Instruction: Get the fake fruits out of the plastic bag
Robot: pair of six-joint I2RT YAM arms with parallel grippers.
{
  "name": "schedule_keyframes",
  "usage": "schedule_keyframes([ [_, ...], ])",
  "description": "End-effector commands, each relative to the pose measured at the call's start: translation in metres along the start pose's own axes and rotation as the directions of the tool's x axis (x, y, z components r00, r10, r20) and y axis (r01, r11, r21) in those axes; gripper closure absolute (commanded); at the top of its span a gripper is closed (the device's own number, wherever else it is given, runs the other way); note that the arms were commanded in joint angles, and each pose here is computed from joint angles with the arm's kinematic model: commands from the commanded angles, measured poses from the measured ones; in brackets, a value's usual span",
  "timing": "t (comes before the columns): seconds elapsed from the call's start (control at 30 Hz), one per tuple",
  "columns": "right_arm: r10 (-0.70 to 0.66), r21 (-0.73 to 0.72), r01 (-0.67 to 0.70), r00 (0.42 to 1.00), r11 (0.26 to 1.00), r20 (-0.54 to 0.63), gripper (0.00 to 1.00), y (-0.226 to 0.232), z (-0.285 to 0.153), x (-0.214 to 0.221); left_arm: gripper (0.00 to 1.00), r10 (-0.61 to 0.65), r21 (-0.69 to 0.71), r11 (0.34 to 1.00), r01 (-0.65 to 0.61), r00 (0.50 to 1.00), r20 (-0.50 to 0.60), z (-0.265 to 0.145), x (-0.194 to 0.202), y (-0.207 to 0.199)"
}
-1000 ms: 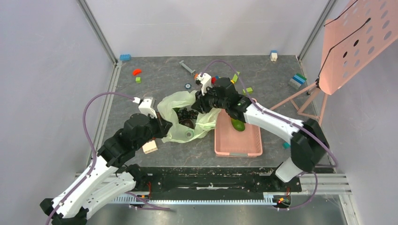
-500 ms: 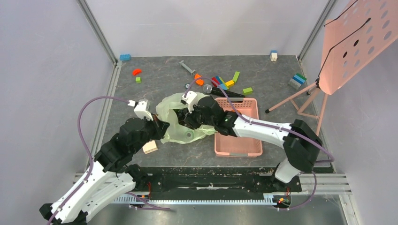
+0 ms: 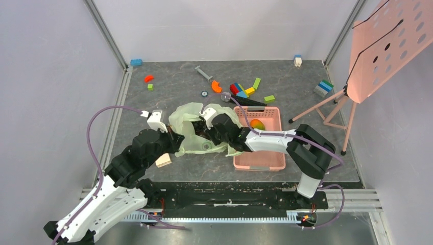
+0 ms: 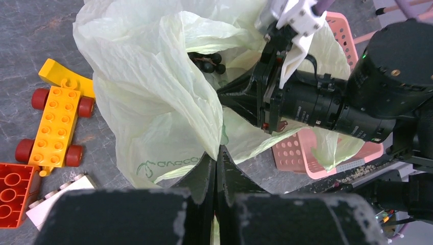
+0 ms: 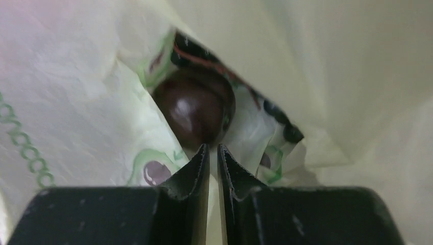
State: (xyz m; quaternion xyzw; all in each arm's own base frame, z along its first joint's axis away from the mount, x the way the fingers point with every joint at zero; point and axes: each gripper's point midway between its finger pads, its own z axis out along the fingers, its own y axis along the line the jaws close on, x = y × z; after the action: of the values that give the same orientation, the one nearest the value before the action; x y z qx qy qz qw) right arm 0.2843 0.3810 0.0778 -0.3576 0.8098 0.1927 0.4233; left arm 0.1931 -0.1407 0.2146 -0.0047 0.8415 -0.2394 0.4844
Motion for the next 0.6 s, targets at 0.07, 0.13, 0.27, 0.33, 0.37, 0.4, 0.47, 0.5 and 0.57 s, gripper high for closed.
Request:
schedule_keyframes([
  [0.07, 0.018, -0.011, -0.019, 0.999, 1.000, -0.037, 0.86, 0.007, -0.006, 0.034, 0.98, -0.007, -0.008, 1.000, 0.007, 1.000, -0.004, 0.003, 0.004, 0.003],
  [0.13, 0.004, -0.033, -0.007, 0.997, 0.999, -0.071, 0.85, 0.014, -0.004, 0.046, 0.98, -0.005, -0.010, 1.000, 0.005, 1.000, -0.005, 0.004, 0.005, 0.003],
  [0.27, -0.038, -0.088, 0.029, 0.994, 0.996, -0.098, 0.84, 0.030, -0.003, 0.061, 0.98, 0.001, -0.014, 1.000, -0.001, 1.000, -0.009, 0.005, 0.007, 0.005],
  [0.33, -0.077, -0.143, 0.063, 0.992, 0.988, -0.095, 0.82, 0.041, -0.004, 0.065, 0.98, 0.004, -0.015, 1.000, -0.004, 1.000, -0.011, 0.005, 0.008, 0.005],
  [0.37, -0.100, -0.210, 0.079, 0.991, 0.974, -0.091, 0.81, 0.052, -0.006, 0.066, 0.98, 0.004, -0.016, 1.000, -0.004, 1.000, -0.011, 0.005, 0.008, 0.006],
  [0.4, -0.123, -0.255, 0.100, 0.989, 0.962, -0.079, 0.79, 0.061, -0.008, 0.065, 0.98, 0.003, -0.015, 1.000, -0.003, 1.000, -0.013, 0.005, 0.009, 0.006],
  [0.47, -0.177, -0.346, 0.152, 0.983, 0.926, -0.043, 0.77, 0.077, -0.013, 0.061, 0.98, 0.002, -0.014, 1.000, -0.003, 1.000, -0.015, 0.005, 0.010, 0.006],
  [0.5, -0.193, -0.370, 0.170, 0.981, 0.913, -0.026, 0.76, 0.082, -0.015, 0.058, 0.98, 0.003, -0.016, 1.000, -0.004, 1.000, -0.020, 0.006, 0.011, 0.006],
  [0.57, -0.197, -0.353, 0.183, 0.980, 0.918, -0.005, 0.76, 0.080, -0.015, 0.051, 0.98, 0.004, -0.015, 1.000, -0.004, 1.000, -0.023, 0.006, 0.012, 0.006],
])
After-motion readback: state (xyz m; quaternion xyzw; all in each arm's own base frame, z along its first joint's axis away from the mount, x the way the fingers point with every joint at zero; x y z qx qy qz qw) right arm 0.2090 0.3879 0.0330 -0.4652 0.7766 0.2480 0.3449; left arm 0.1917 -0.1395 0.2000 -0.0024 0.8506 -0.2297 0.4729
